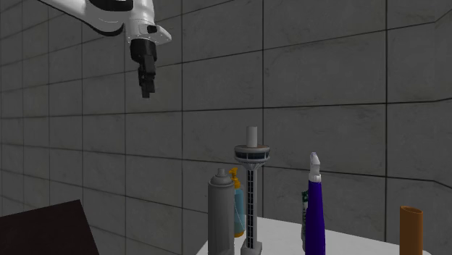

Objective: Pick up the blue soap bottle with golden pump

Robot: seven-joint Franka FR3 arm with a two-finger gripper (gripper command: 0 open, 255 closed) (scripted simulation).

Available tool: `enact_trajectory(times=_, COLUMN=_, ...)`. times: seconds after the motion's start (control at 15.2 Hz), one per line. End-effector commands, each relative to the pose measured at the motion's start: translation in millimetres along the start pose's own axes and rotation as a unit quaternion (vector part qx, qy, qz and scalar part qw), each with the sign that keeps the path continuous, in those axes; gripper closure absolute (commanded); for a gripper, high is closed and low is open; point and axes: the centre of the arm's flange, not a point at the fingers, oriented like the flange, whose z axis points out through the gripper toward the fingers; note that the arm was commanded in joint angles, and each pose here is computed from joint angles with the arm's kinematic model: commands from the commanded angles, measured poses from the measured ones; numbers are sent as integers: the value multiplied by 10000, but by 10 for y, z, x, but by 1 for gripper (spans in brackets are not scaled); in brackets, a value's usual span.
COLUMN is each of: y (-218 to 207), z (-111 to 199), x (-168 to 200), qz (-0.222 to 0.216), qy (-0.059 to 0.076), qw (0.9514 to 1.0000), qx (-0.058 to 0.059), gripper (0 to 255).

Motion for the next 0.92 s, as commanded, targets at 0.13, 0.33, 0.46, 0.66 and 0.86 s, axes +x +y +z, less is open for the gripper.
enact_trajectory(times=0.13, y=287, z=347, x=356, qz=37, qy=-100, qw=9999, qx=-38, gripper=0)
enact_trajectory(times=0.33, y=492, z=592, x=609, qz=67, qy=-177, qw=9998, qx=-62, gripper=0)
enact_trajectory(times=0.46, y=630, z=757, x=774, qz=86, qy=-229, qw=9997, qx=-78, gripper=0)
enact_trajectory(times=0.66, y=839, z=1007, x=1018, qz=116, qy=-306, qw=9994, qx=-103, gripper=0)
enact_trajectory(times=0.86, y=1051, z=1259, x=1256, qz=145, qy=-384, qw=9991, qx=-127, gripper=0)
